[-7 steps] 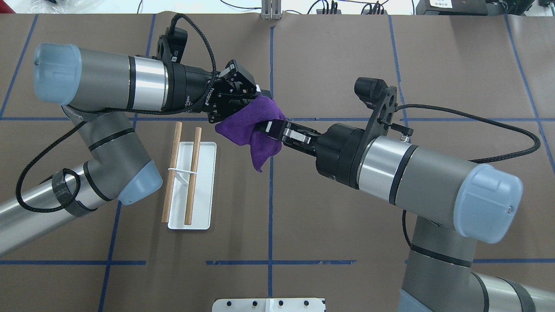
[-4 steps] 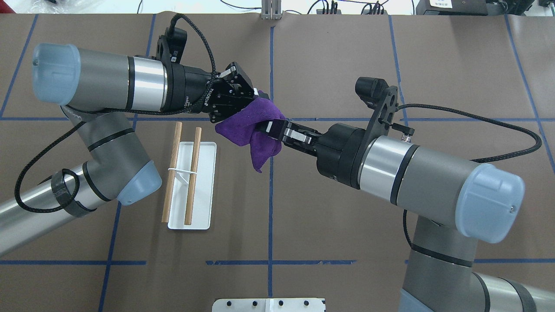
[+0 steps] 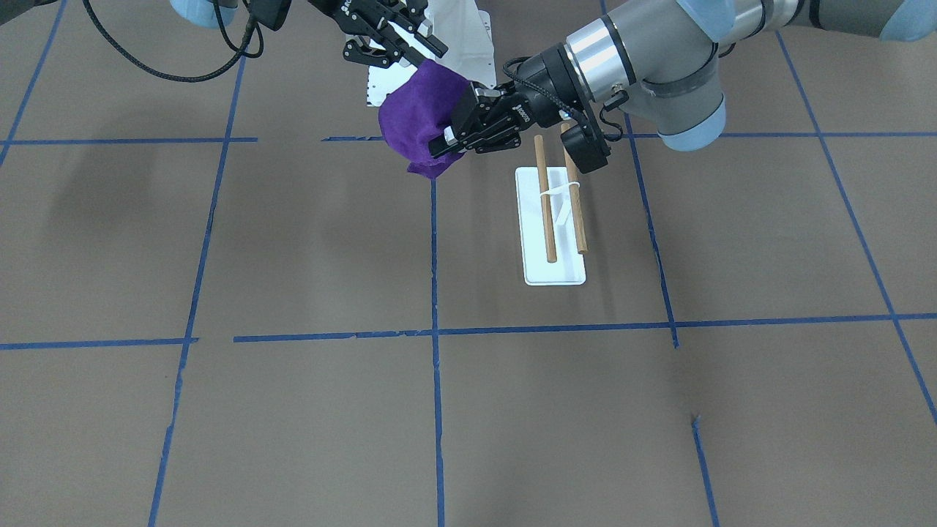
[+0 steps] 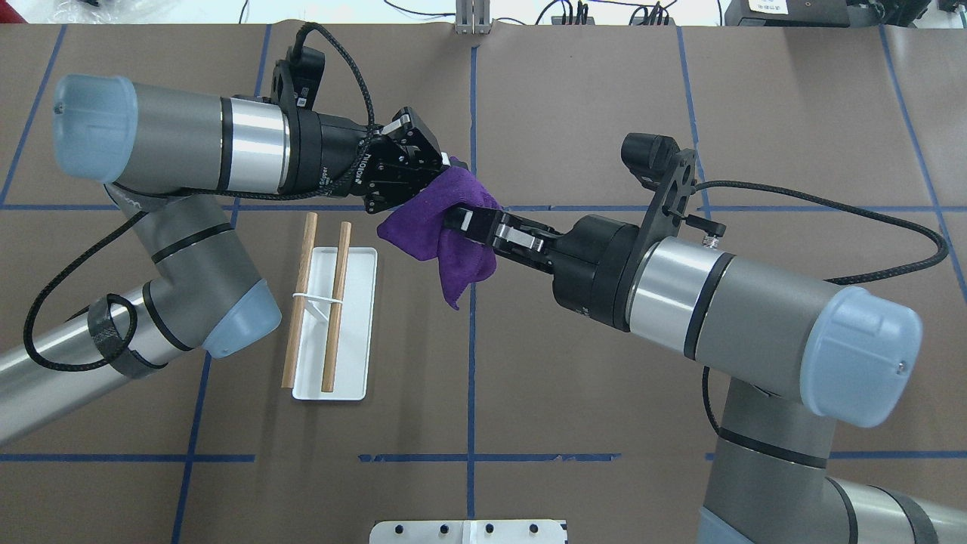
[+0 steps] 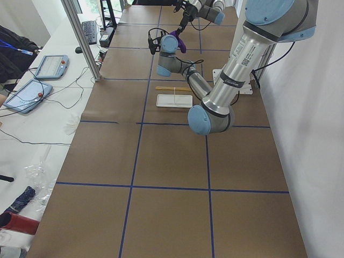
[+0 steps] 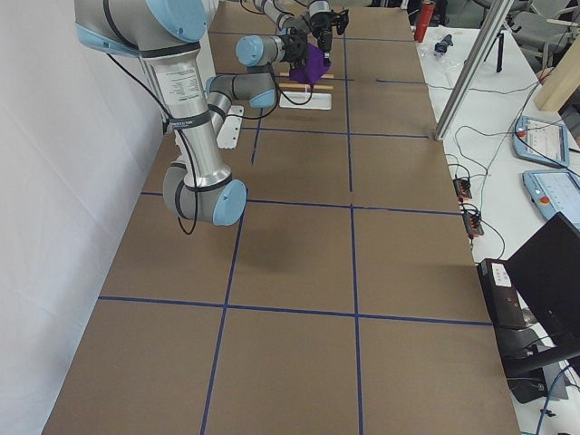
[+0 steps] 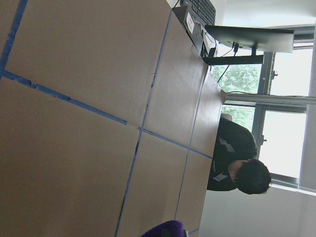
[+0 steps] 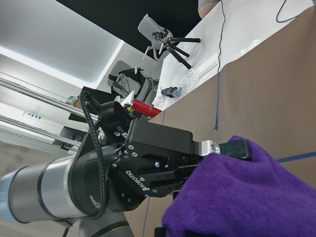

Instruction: Hang towel on rack

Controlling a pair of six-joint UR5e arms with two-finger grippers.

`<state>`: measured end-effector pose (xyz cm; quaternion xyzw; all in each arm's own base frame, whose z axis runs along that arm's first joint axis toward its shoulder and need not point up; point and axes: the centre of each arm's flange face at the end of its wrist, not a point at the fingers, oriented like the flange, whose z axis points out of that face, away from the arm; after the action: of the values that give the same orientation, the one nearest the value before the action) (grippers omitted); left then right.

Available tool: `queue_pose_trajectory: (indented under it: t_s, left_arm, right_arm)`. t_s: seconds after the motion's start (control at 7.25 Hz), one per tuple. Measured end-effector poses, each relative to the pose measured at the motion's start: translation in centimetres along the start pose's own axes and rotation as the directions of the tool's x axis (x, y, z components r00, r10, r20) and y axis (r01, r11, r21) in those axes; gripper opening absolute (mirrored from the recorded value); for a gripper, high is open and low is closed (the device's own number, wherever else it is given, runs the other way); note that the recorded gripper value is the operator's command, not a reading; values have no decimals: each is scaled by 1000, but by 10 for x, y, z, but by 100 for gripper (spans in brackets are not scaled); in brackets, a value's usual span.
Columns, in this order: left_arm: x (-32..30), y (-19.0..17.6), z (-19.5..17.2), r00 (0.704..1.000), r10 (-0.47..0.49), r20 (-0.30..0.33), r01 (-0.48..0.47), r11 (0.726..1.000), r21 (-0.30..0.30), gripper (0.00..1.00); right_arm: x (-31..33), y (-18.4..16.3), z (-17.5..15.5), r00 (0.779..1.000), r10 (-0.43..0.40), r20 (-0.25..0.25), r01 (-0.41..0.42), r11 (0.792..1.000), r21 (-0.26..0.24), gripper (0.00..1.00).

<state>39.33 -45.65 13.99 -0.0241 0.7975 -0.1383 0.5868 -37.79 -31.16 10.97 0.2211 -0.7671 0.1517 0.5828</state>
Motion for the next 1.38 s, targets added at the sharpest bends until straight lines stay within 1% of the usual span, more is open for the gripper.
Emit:
queue_pose_trajectory:
  t_s: [0.14,0.28,0.55,0.69,0.83,0.97,1.1,1.24,1.38]
  left_arm:
    - [0,0,0,1000,0,0,0,1000,1,0]
    - [0,-1,-1,1000,-1,1,1,1000,3,0]
    - [1,-2,-1,1000,0,0,0,1000,4,0]
    - [1,-2,-1,1000,1,-1,-1,1000,5,0]
    - [2,-1,-1,1000,1,-3,-1,1000,5,0]
    - [4,-1,-1,1000,3,-8,-3,1000,5,0]
    - [8,1,-1,1000,8,-16,-8,1000,4,0]
    - [15,4,-1,999,14,-30,-14,1000,8,0]
    - [23,6,-5,998,21,-52,-20,999,29,0]
  right_arm:
    - [4,1,-6,1000,-1,-7,1,1000,-15,100]
    - [12,2,-21,1000,-4,-22,3,999,-42,100]
    - [30,2,-70,998,-10,-60,3,993,-116,100]
    - [42,-1,-91,996,-19,-92,5,990,-144,100]
    - [55,-17,-110,991,-38,-132,17,988,-156,100]
    - [70,-48,-134,979,-87,-185,56,985,-166,100]
    - [86,-88,-161,952,-170,-254,124,974,-188,100]
    - [103,-126,-184,909,-256,-328,191,957,-217,100]
    - [127,-159,-203,855,-328,-401,240,937,-254,100]
